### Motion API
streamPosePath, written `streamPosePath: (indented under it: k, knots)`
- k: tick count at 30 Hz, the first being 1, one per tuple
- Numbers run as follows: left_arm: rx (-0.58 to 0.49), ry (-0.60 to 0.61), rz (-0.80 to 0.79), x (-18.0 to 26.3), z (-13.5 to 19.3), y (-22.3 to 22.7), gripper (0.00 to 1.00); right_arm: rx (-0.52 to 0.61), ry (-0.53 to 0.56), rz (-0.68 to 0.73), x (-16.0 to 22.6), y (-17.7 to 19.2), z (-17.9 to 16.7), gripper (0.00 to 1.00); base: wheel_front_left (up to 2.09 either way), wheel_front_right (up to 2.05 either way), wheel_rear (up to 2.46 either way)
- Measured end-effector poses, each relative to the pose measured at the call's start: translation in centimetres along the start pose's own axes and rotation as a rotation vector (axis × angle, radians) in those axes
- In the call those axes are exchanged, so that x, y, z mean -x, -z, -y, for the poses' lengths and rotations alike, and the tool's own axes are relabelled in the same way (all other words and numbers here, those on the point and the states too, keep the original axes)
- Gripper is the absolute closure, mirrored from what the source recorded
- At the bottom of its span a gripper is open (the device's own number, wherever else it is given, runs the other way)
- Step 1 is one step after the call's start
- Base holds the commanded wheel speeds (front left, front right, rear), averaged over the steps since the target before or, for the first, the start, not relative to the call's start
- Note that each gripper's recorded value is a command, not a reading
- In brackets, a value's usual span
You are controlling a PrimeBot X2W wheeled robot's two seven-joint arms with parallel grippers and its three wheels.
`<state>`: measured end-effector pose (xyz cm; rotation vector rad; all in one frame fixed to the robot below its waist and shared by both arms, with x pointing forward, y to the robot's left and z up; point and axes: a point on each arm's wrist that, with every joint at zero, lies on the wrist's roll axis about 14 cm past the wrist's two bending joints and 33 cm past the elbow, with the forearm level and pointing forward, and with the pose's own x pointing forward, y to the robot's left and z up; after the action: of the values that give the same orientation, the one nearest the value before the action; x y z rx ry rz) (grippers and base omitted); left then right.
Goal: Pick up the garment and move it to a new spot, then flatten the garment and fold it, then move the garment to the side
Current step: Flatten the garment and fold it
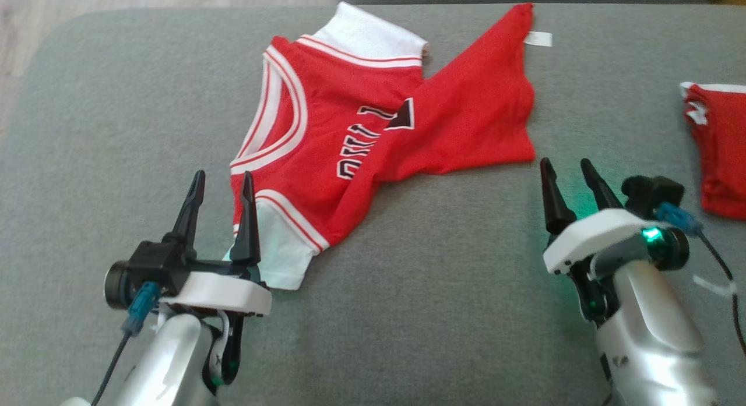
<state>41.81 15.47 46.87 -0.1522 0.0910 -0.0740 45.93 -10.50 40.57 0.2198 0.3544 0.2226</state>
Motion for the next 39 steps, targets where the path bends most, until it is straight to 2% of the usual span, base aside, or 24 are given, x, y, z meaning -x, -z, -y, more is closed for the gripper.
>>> streamPosePath:
  k: [10,11,12,13,23,30,33,39]
  knots:
    - [0.000,-0.047,-0.014,0.5,-1.6,0.6,0.00,0.021,-0.050,-0.156,-2.8,2.8,-2.0,0.02,0.00,0.00,0.00]
    - [0.000,-0.050,-0.015,0.6,-1.6,0.7,0.00,0.025,-0.055,-0.162,-2.9,2.9,-2.2,0.51,0.00,0.00,0.00]
    - [0.000,-0.052,-0.013,0.6,-1.7,0.7,0.00,0.028,-0.059,-0.160,-3.1,2.9,-2.3,0.94,0.00,0.00,0.00]
    - [0.000,-0.053,-0.015,0.6,-1.7,0.8,0.00,0.027,-0.062,-0.155,-3.2,2.8,-2.4,1.00,0.00,0.00,0.00]
    - [0.002,-0.031,-0.025,0.1,-1.0,1.1,0.00,0.043,-0.061,-0.069,-2.8,1.8,-2.1,1.00,0.00,0.00,0.00]
    - [0.003,0.011,0.009,-0.4,0.5,0.1,0.00,0.065,-0.047,0.108,-1.7,-3.1,-1.4,1.00,0.00,0.00,0.00]
    - [0.005,0.033,0.023,-0.4,1.3,-0.4,0.00,0.072,-0.030,0.201,-0.3,-5.4,-0.9,1.00,0.00,0.00,0.00]
    - [0.014,0.075,0.034,0.3,3.0,-0.8,0.00,0.121,0.030,0.319,4.3,-7.7,0.9,1.00,0.00,0.00,0.00]
